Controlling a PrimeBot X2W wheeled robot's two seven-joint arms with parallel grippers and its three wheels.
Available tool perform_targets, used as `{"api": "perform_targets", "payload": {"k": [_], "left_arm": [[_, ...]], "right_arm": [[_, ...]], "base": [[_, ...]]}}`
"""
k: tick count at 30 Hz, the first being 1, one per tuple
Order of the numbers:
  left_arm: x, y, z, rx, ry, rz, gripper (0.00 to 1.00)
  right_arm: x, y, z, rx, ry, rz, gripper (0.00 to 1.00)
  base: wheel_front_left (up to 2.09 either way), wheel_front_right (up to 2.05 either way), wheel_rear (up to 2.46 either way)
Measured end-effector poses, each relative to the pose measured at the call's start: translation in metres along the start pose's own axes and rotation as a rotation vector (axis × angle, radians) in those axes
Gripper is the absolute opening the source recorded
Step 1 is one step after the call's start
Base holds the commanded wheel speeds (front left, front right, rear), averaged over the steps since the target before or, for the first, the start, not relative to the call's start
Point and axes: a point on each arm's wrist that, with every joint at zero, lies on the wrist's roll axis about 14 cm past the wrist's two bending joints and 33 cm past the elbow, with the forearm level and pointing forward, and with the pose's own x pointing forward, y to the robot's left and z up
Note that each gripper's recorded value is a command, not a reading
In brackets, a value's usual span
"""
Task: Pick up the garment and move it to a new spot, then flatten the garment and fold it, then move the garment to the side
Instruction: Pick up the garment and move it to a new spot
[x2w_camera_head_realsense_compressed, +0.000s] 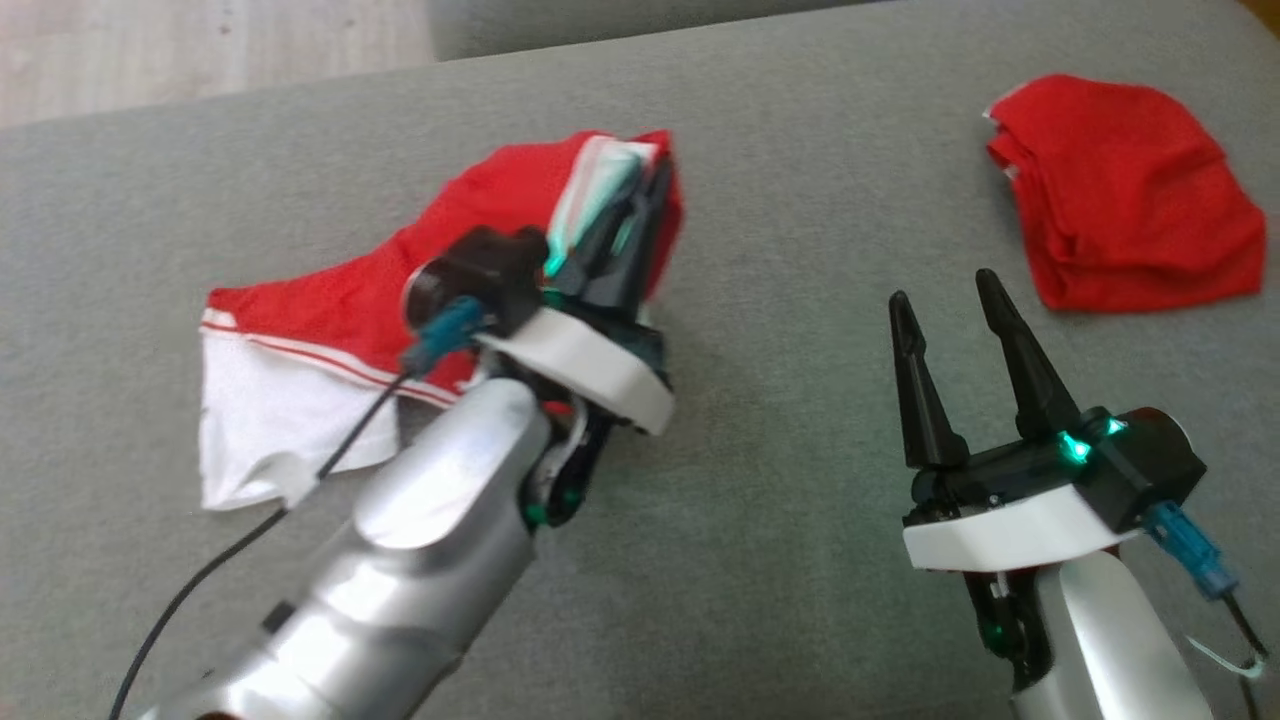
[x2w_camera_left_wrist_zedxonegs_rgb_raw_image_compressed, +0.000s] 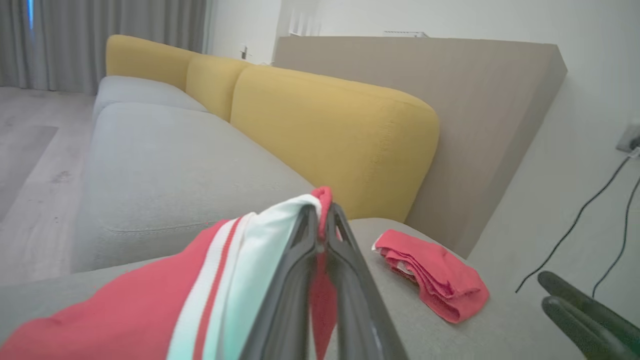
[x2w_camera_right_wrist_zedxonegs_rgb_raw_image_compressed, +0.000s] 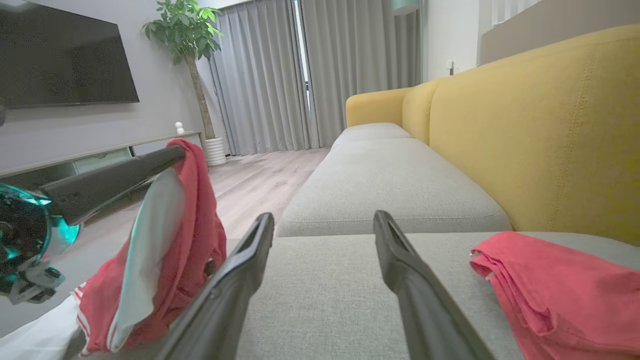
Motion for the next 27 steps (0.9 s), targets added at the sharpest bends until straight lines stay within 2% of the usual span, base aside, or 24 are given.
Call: {"api": "perform_targets", "payload": {"k": [1,2,6,13,19,22,27], "left_arm": [[0.004,-0.006,0.0,-0.002,-0.002,-0.02,0.4],[0.006,-0.012,-0.002,-0.003,-0.001,-0.037,1.0],[0.008,-0.017,-0.008,-0.003,0.011,-0.055,1.0],[-0.011,0.028,0.005,0.049,-0.031,0.065,1.0],[-0.078,0.09,0.029,0.183,-0.084,0.251,1.0],[-0.12,0.105,0.028,0.198,-0.096,0.348,1.0],[-0.181,0.109,0.011,0.209,-0.073,0.468,1.0]], "right_arm": [[-0.001,-0.002,0.0,-0.001,0.002,-0.006,1.0],[-0.002,-0.004,-0.001,-0.003,0.003,-0.012,1.0],[-0.002,-0.008,-0.001,-0.004,0.005,-0.023,1.0],[0.006,0.0,0.001,0.003,-0.01,0.004,1.0],[0.01,0.022,0.002,-0.005,-0.014,0.069,1.0],[0.006,0.032,-0.006,-0.006,0.011,0.096,1.0],[0.003,0.048,-0.006,-0.01,0.015,0.141,1.0]], "base": [[0.0,0.0,0.0],[0.0,0.0,0.0],[0.0,0.0,0.0],[0.0,0.0,0.0],[0.0,0.0,0.0],[0.0,0.0,0.0],[0.0,0.0,0.0]]}}
